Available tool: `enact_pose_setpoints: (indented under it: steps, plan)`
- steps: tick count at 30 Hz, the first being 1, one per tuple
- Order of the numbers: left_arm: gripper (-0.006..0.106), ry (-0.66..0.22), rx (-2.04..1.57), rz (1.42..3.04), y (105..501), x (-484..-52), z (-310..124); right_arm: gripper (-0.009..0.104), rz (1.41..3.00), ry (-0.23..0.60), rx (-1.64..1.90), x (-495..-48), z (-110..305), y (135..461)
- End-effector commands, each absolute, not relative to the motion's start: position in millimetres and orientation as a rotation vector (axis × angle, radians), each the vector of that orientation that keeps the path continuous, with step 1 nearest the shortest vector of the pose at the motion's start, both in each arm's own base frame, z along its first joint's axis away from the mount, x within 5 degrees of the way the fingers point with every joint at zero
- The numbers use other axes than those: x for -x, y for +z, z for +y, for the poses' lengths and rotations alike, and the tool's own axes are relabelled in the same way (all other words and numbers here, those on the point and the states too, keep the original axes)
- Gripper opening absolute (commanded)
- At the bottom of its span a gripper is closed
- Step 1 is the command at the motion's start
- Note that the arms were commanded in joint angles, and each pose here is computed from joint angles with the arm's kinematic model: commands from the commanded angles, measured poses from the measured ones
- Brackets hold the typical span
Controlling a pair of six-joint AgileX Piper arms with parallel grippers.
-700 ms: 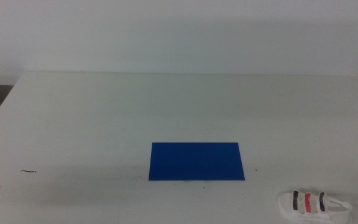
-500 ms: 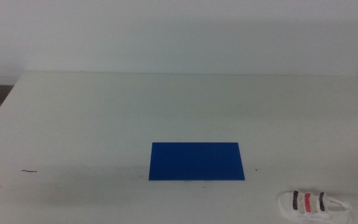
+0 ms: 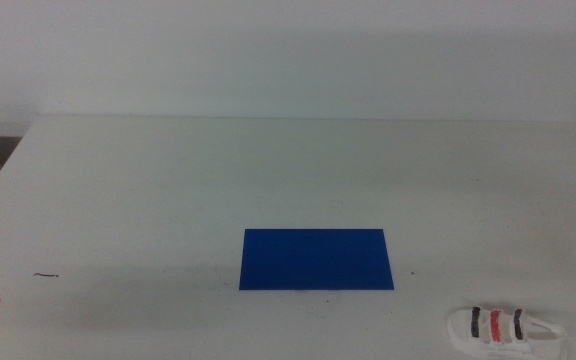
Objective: Use one arm to grab the shoe from the table and place it on the mat.
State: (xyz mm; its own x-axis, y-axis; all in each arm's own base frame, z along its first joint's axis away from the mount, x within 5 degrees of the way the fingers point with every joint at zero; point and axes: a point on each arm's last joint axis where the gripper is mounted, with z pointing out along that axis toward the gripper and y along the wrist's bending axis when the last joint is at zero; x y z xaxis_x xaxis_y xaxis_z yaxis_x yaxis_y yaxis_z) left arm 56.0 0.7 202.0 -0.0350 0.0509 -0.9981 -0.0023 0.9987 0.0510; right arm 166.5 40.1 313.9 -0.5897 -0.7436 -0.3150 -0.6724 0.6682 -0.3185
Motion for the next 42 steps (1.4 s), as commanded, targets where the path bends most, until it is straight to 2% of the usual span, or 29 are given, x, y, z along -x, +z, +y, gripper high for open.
enact_pose_setpoints:
  steps: [1,5,7,14,20,23,27,29,30,31,37,42]
  plan:
    - [0.094,0.037,-0.035,1.598,203,-56,1,0.079,2.451,-0.225,1.44,-182,56,306]
    - [0.094,0.037,-0.035,1.598,203,-56,1,0.079,2.54,-0.122,1.49,-209,71,283]
    - [0.094,0.037,-0.035,1.598,203,-56,1,0.079,2.579,-0.106,1.526,-217,76,270]
    - [0.094,0.037,-0.035,1.598,203,-56,1,0.079,2.556,-0.103,1.59,-234,87,238]
    - [0.094,0.037,-0.035,1.598,203,-56,1,0.075,2.509,-0.143,1.736,-242,87,201]
    - [0.094,0.037,-0.035,1.598,203,-56,1,0.064,2.49,-0.152,1.782,-242,86,183]
    - [0.094,0.037,-0.035,1.598,203,-56,1,0.027,2.523,-0.14,1.812,-242,85,169]
    - [0.094,0.037,-0.035,1.598,203,-56,1,0.008,2.523,-0.139,1.82,-243,87,170]
    - [0.094,0.037,-0.035,1.598,203,-56,1,0.002,2.509,-0.154,1.84,-244,90,174]
    - [0.094,0.037,-0.035,1.598,203,-56,1,-0.001,2.489,-0.176,1.85,-247,95,183]
    - [0.094,0.037,-0.035,1.598,203,-56,1,-0.002,2.251,-0.264,1.897,-282,147,237]
    - [0.094,0.037,-0.035,1.598,203,-56,1,-0.002,2.13,-0.274,1.967,-319,200,234]
